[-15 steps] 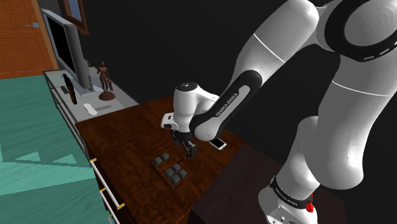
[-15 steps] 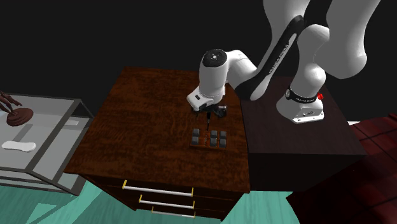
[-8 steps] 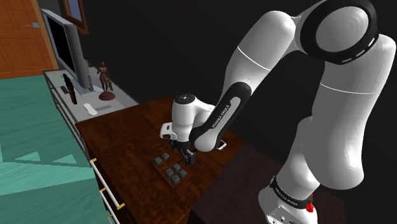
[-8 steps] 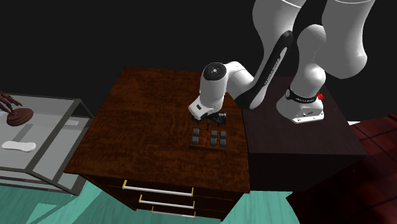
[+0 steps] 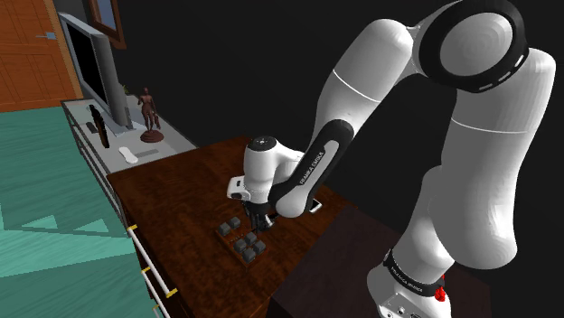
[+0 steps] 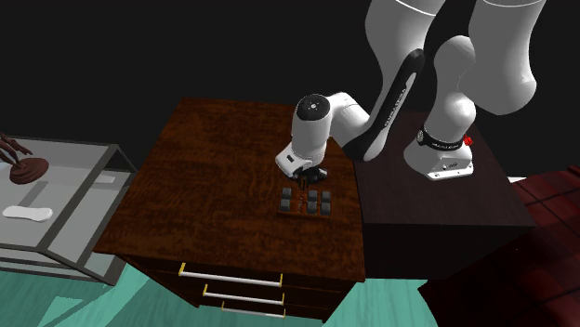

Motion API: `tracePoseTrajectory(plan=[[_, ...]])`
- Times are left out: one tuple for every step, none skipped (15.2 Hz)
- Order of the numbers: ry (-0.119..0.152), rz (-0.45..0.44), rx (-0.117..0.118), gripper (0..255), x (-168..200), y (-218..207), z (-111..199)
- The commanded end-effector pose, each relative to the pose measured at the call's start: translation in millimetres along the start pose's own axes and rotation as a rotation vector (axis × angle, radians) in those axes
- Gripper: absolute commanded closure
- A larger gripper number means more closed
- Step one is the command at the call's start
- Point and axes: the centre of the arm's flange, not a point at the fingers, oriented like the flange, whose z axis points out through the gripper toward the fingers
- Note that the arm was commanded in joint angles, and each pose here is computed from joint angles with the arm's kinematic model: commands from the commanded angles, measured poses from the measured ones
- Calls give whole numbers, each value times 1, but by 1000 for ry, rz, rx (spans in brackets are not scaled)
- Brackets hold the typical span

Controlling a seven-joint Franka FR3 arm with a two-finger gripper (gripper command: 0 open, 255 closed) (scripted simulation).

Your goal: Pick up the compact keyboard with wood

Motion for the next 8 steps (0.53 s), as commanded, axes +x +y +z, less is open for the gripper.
tracePoseTrajectory(plan=[[0,0,0,255,0,0,0],[0,0,0,255,0,0,0],[0,0,0,255,0,0,0],[0,0,0,255,0,0,1],[0,0,0,255,0,0,-5],[0,0,0,255,-1,0,-10],[0,0,0,255,-2,0,-15],[0,0,0,255,-2,0,-20]])
